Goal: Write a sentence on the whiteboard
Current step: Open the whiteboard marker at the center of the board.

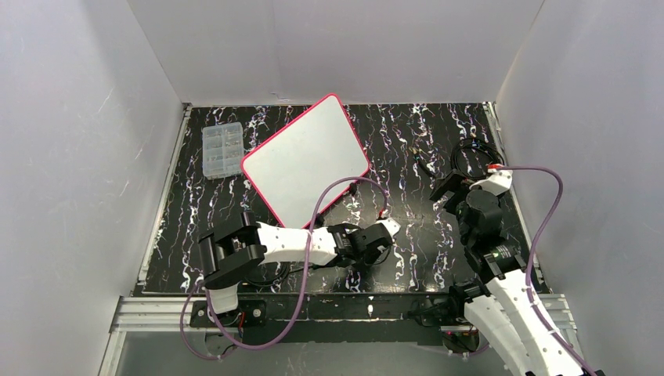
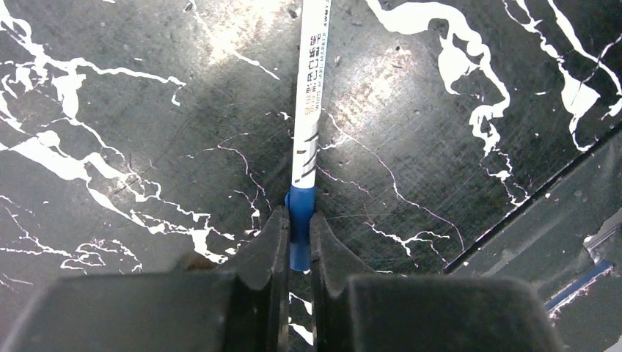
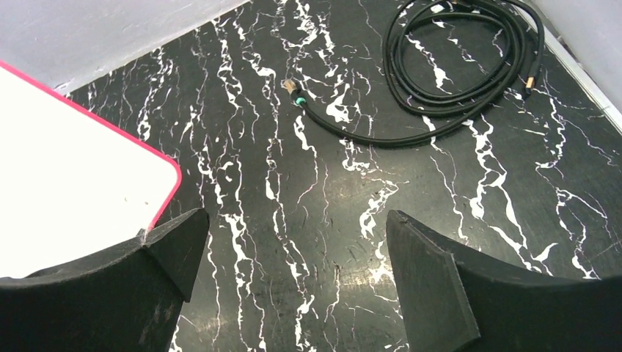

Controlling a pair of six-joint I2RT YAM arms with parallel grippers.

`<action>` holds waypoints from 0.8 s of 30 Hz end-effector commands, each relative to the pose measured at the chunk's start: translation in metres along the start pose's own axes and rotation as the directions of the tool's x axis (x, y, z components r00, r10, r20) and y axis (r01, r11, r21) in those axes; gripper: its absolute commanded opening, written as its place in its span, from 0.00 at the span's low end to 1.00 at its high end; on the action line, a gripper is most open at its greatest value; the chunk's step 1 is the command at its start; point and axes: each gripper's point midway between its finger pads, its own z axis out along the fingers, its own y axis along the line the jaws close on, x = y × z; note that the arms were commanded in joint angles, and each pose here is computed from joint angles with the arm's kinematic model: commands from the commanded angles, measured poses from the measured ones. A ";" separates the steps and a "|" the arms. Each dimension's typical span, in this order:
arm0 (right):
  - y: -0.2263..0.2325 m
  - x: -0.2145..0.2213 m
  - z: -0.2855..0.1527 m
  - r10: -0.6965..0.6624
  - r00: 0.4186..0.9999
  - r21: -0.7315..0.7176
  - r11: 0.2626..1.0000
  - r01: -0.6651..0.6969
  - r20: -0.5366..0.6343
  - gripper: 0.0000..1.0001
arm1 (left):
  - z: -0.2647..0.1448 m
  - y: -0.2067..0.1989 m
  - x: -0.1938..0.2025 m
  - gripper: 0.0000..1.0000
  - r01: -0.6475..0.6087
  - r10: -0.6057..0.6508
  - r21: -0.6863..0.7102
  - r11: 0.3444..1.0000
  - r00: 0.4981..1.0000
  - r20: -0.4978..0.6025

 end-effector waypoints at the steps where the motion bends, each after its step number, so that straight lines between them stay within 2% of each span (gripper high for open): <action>1: 0.029 -0.028 -0.010 -0.033 0.998 -0.142 0.989 0.041 0.057 0.99 | -0.006 0.014 0.011 0.00 0.010 -0.013 -0.081 0.997 0.999 -0.041; 4: 0.055 -0.013 -0.017 -0.097 0.995 -0.301 0.950 0.087 -0.017 0.99 | -0.012 0.018 0.007 0.00 0.024 -0.024 -0.089 0.996 1.000 -0.001; 7: 0.073 0.011 -0.022 -0.151 0.977 -0.397 0.914 0.080 -0.151 0.99 | -0.030 0.024 -0.005 0.00 0.044 -0.034 -0.075 0.996 0.992 0.118; 9: 0.079 0.033 -0.022 -0.196 0.939 -0.424 0.904 0.061 -0.283 0.99 | -0.047 0.029 -0.011 0.00 0.044 -0.032 -0.046 0.998 0.975 0.218; 12: 0.094 0.066 -0.029 -0.276 0.842 -0.504 0.864 0.006 -0.463 0.94 | -0.080 0.025 -0.033 0.00 -0.009 -0.001 0.026 1.000 0.927 0.374; 15: 0.123 0.073 -0.050 -0.319 0.790 -0.639 0.760 -0.116 -0.523 0.94 | -0.105 0.025 -0.037 0.00 -0.094 0.066 0.047 0.994 0.904 0.422; 18: 0.152 0.070 -0.078 -0.355 0.753 -0.749 0.608 -0.264 -0.554 0.95 | -0.128 0.018 -0.037 0.00 -0.189 0.121 0.100 0.977 0.875 0.469; 20: 0.164 0.070 -0.096 -0.381 0.717 -0.779 0.513 -0.361 -0.583 0.95 | -0.136 0.014 -0.032 0.00 -0.227 0.141 0.131 0.965 0.872 0.468; 22: 0.166 0.072 -0.110 -0.407 0.680 -0.781 0.457 -0.426 -0.610 0.94 | -0.140 0.013 -0.027 0.00 -0.249 0.156 0.156 0.956 0.881 0.447; 24: 0.164 0.077 -0.117 -0.422 0.650 -0.769 0.444 -0.460 -0.632 0.91 | -0.145 0.010 -0.024 0.00 -0.268 0.167 0.179 0.947 0.883 0.439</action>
